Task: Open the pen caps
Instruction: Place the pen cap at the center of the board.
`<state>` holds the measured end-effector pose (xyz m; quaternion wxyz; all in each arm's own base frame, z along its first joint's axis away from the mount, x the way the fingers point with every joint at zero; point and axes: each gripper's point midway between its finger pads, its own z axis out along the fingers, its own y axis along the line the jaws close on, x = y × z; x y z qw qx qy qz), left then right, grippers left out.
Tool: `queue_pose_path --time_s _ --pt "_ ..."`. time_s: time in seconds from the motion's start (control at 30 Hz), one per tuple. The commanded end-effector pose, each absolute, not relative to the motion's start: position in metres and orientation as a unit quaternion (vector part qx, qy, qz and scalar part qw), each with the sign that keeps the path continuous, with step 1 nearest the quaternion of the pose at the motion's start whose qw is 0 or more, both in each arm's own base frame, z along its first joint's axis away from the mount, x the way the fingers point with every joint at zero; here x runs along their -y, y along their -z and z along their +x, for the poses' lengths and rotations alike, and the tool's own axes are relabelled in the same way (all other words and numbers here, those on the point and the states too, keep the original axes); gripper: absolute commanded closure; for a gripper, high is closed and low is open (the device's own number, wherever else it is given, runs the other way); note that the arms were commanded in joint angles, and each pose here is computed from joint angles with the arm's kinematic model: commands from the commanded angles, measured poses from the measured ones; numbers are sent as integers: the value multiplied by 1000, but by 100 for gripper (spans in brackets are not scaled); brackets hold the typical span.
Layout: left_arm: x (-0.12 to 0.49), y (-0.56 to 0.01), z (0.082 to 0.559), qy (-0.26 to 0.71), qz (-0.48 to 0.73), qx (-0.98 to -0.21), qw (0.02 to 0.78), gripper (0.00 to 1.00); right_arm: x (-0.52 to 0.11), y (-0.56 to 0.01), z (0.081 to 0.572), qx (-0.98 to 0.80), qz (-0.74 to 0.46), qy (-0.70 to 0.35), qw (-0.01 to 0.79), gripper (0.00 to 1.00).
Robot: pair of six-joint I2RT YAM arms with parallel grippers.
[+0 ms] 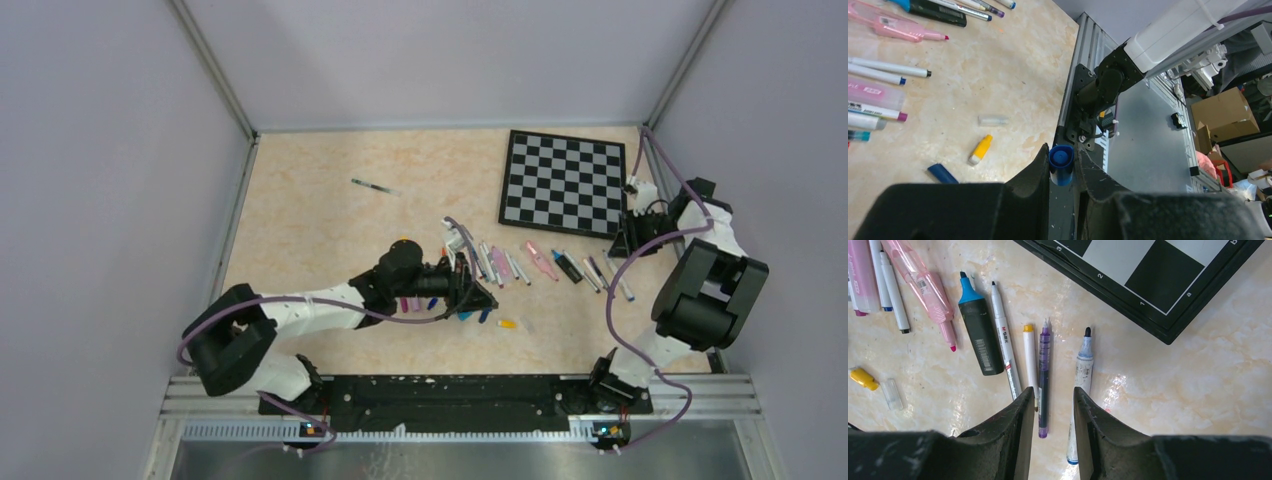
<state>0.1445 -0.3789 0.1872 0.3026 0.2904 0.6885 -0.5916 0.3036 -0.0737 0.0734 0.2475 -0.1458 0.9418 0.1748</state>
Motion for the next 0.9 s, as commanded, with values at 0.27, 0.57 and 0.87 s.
queue_pose_path --time_s 0.27,0.57,0.87 --pt "466 -145 136 554 322 -729 242 100 14 -134 295 -878 -142 -286 357 67" --pt "509 -87 148 473 302 -806 188 99 -8 -147 288 -840 -139 -304 428 65" --pt "529 -58 160 438 306 -828 172 86 -11 -138 287 -836 -139 -308 432 65"
